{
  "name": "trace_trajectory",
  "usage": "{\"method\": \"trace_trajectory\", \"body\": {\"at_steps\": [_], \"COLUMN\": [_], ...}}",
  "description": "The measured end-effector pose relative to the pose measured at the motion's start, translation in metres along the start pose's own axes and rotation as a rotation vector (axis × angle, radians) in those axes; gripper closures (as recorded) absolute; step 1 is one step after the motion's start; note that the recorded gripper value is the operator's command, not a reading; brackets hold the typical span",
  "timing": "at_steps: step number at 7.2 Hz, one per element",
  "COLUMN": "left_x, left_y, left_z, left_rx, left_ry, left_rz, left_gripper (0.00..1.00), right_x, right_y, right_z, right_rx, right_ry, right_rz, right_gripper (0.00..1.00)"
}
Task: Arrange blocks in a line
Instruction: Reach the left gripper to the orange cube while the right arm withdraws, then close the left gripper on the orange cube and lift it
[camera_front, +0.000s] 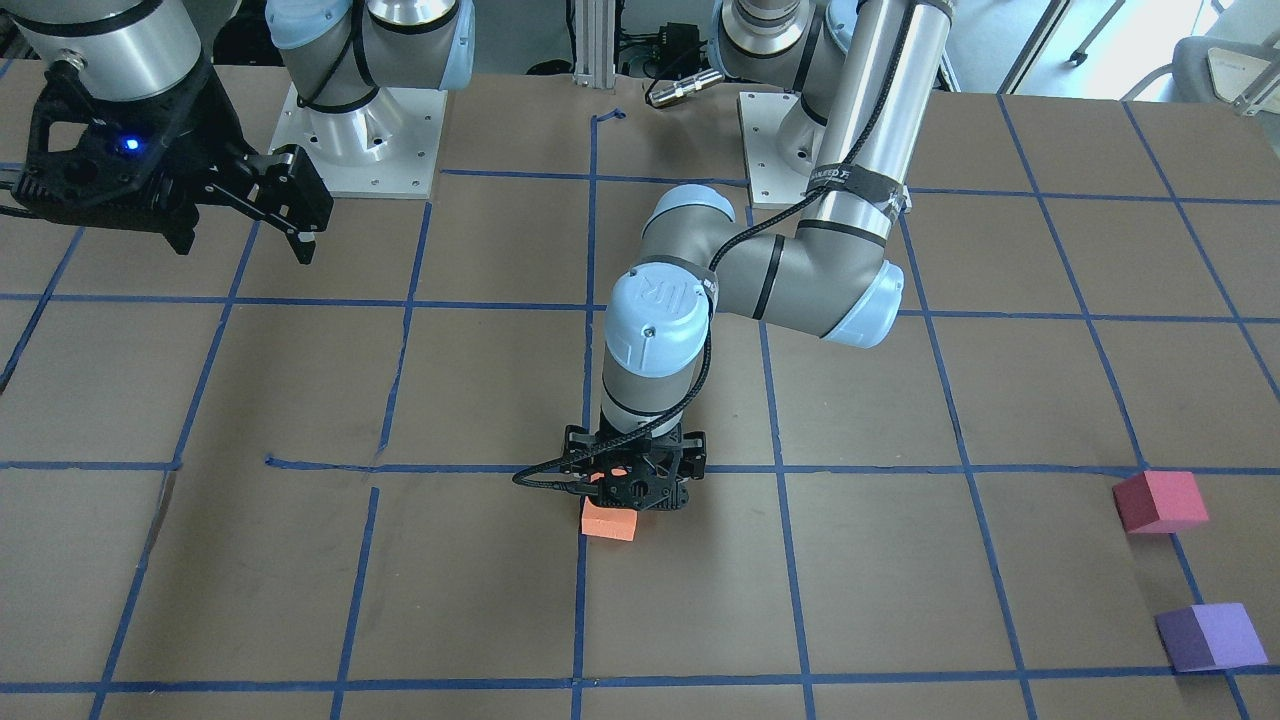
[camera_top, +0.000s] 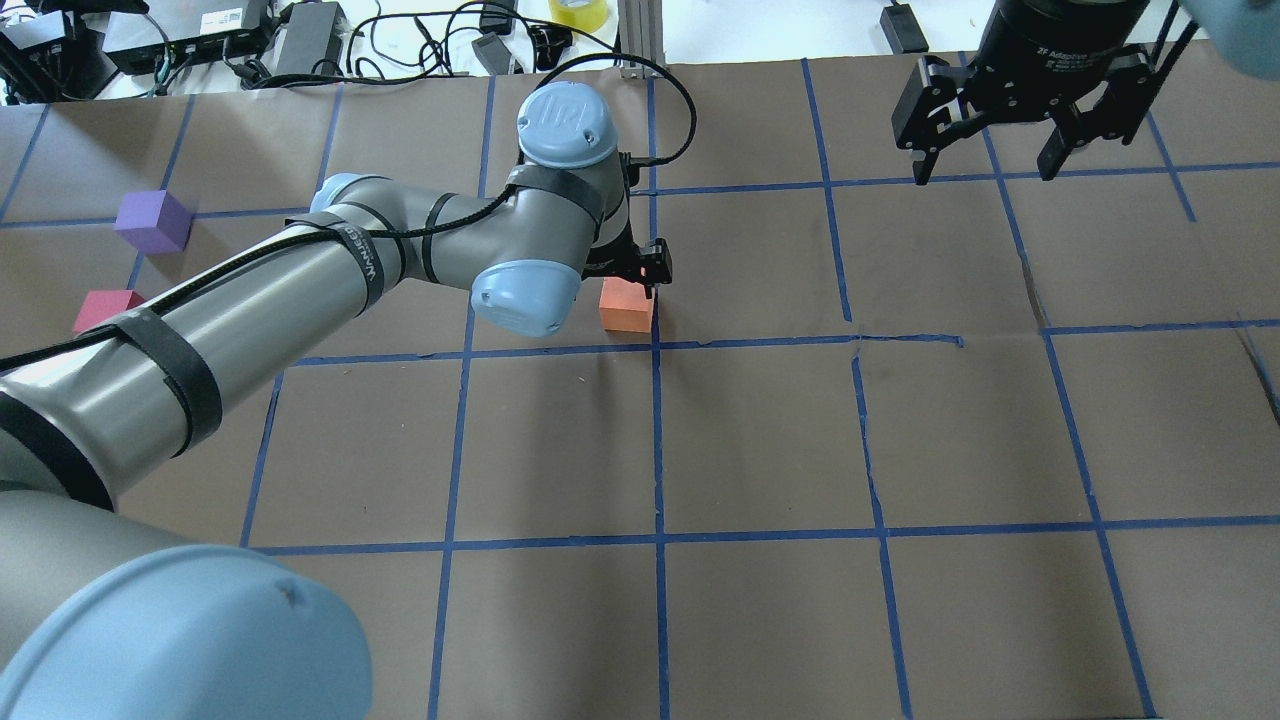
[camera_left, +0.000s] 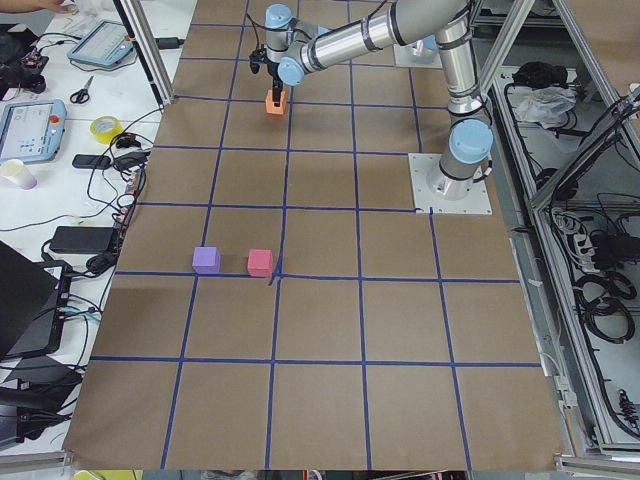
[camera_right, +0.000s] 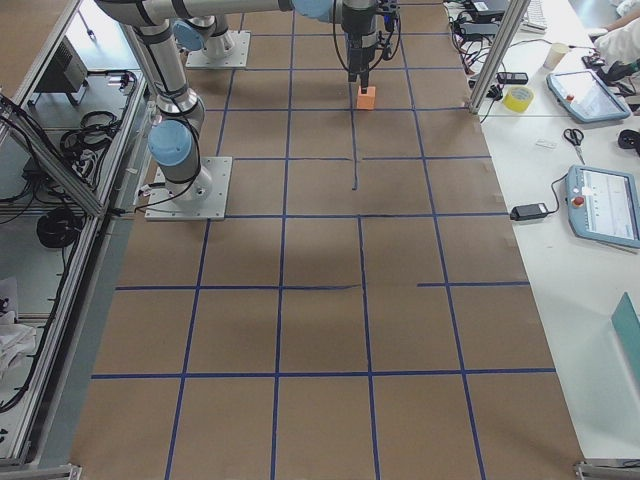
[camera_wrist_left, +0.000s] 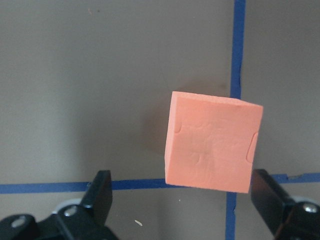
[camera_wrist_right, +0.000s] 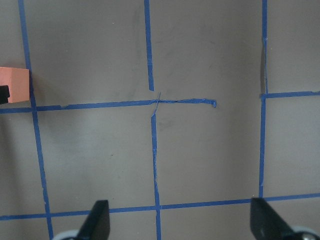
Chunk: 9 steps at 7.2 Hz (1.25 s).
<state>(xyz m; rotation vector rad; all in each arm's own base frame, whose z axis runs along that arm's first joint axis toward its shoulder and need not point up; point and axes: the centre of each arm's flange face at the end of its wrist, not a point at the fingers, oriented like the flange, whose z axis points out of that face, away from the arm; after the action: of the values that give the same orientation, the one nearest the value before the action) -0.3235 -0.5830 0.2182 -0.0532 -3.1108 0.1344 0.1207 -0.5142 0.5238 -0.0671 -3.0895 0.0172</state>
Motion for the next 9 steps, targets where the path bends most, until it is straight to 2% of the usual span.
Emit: {"method": "trace_trajectory", "body": {"at_steps": [2, 3, 4, 5, 6, 7, 8, 9], "left_x": [0.000, 0.000, 0.000, 0.000, 0.000, -0.001, -0.001, 0.000], "left_y": [0.001, 0.001, 0.001, 0.001, 0.002, 0.002, 0.001, 0.001], "left_z": [0.018, 0.024, 0.028, 0.032, 0.034, 0.035, 0.034, 0.030], "left_rx": [-0.018, -0.026, -0.032, -0.036, -0.038, -0.039, -0.038, -0.032], "left_ry": [-0.005, -0.007, -0.010, -0.014, -0.016, -0.018, -0.018, -0.016], "left_rz": [0.009, 0.011, 0.013, 0.019, 0.030, 0.039, 0.043, 0.046], "left_gripper": [0.00, 0.00, 0.05, 0.27, 0.57, 0.65, 0.83, 0.86], "right_x": [0.002, 0.002, 0.002, 0.002, 0.002, 0.003, 0.005, 0.006], "right_y": [-0.007, -0.010, -0.010, -0.011, -0.010, -0.009, -0.008, -0.008], "right_z": [-0.007, -0.009, -0.010, -0.010, -0.010, -0.011, -0.011, -0.011], "right_rx": [0.074, 0.097, 0.106, 0.108, 0.108, 0.107, 0.106, 0.106], "right_ry": [0.006, 0.007, 0.008, 0.008, 0.009, 0.022, 0.041, 0.050], "right_rz": [0.005, 0.007, 0.008, 0.009, 0.009, 0.008, 0.009, 0.009], "right_gripper": [0.00, 0.00, 0.00, 0.00, 0.00, 0.00, 0.00, 0.00]}}
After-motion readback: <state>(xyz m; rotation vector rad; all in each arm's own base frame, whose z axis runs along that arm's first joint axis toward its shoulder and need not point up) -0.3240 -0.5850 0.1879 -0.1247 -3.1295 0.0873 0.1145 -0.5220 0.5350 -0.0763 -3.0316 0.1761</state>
